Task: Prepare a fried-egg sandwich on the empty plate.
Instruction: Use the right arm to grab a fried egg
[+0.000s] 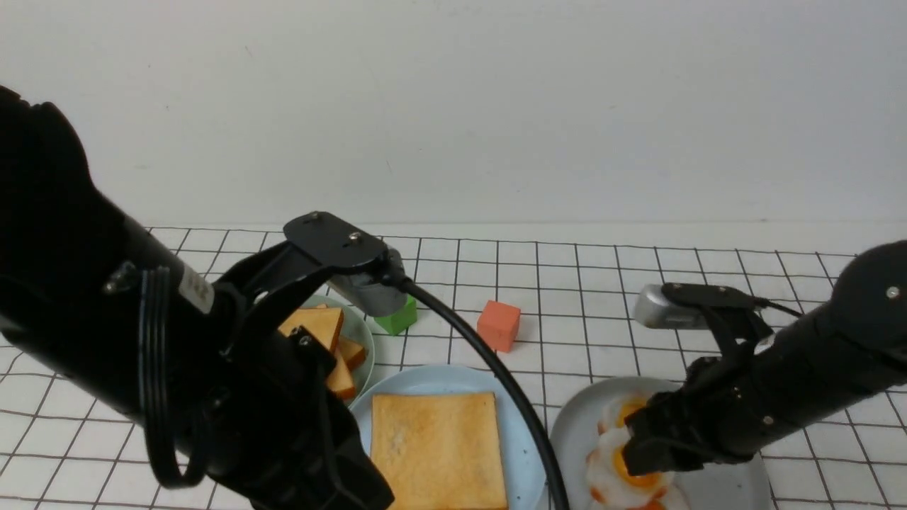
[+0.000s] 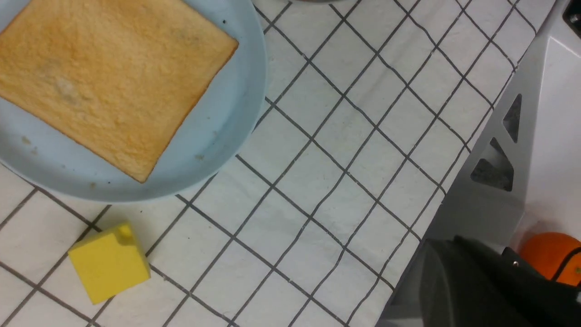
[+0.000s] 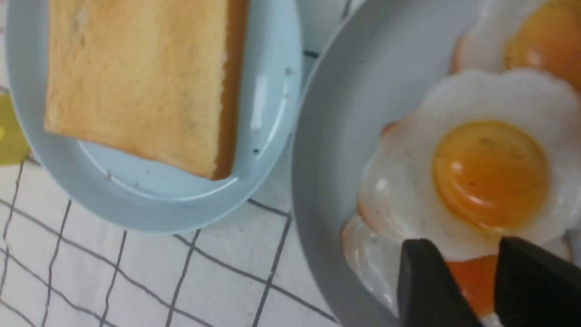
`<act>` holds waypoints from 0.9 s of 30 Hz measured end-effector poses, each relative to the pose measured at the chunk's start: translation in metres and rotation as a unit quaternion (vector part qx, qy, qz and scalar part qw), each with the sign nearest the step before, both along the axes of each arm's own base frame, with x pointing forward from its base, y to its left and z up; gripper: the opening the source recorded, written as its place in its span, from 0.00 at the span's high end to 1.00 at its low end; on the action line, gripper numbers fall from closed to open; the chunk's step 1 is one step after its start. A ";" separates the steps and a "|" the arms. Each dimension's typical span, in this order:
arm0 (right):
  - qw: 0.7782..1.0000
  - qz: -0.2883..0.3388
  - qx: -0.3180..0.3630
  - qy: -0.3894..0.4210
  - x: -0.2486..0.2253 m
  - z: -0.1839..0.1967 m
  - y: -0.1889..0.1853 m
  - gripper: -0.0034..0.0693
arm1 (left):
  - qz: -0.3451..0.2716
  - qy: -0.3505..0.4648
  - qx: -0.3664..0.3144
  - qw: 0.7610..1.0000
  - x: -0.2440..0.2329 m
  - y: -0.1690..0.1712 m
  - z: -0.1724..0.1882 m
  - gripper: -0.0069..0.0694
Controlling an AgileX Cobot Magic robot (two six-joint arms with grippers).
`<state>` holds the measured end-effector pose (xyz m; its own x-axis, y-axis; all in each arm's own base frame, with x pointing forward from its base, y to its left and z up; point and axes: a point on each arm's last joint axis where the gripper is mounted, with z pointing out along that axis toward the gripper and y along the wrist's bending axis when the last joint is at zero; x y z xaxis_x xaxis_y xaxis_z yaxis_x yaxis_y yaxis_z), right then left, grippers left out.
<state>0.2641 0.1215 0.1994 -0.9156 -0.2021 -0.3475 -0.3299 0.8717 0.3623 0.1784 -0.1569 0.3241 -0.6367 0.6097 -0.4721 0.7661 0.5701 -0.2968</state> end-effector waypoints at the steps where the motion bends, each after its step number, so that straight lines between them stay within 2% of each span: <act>1: 1.000 0.016 -0.006 -0.007 0.001 0.007 0.009 0.48 | 0.000 0.000 0.000 1.000 0.000 0.000 0.000 0.93; 5: 0.999 0.009 -0.031 -0.006 0.004 0.022 0.028 0.41 | 0.001 0.001 0.000 1.000 0.000 0.000 0.000 0.93; 8: 0.997 -0.060 -0.047 0.019 0.014 0.027 0.030 0.40 | -0.001 0.004 0.001 1.000 -0.001 0.000 0.000 0.93; 11: 0.990 -0.116 -0.060 0.052 0.019 0.021 0.020 0.40 | -0.005 0.010 0.005 1.000 -0.002 0.001 -0.001 0.93; 14: 0.984 -0.146 -0.063 0.080 0.021 0.017 0.007 0.40 | -0.008 0.015 0.007 1.000 -0.003 0.001 -0.001 0.93; 18: 0.968 -0.213 -0.028 0.131 0.018 -0.001 -0.017 0.42 | -0.008 0.015 0.008 1.000 -0.003 0.001 -0.001 0.92; 20: 0.964 -0.224 -0.014 0.141 0.013 -0.010 -0.022 0.44 | -0.008 0.015 0.008 1.000 -0.003 0.001 -0.001 0.92; 23: 0.985 -0.142 -0.017 0.100 0.009 -0.018 -0.021 0.47 | -0.008 0.015 0.007 1.000 -0.003 0.001 -0.001 0.92; 25: 0.997 -0.023 -0.047 0.048 0.008 -0.019 -0.017 0.51 | -0.007 0.014 0.007 1.000 -0.003 0.001 -0.001 0.92; 26: 0.995 0.063 -0.074 0.016 0.006 -0.019 -0.015 0.53 | -0.007 0.014 0.007 1.000 -0.003 0.001 -0.001 0.92; 27: 0.982 0.160 -0.104 -0.012 0.003 -0.020 -0.014 0.55 | -0.007 0.014 0.007 1.000 -0.003 0.001 -0.001 0.92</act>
<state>0.2667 0.1074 0.1791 -0.7859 -0.5463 -0.2896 -0.6048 0.7765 0.1768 0.1756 -0.1560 0.3232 -0.6408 0.6247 -0.4462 0.7656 0.5636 -0.3103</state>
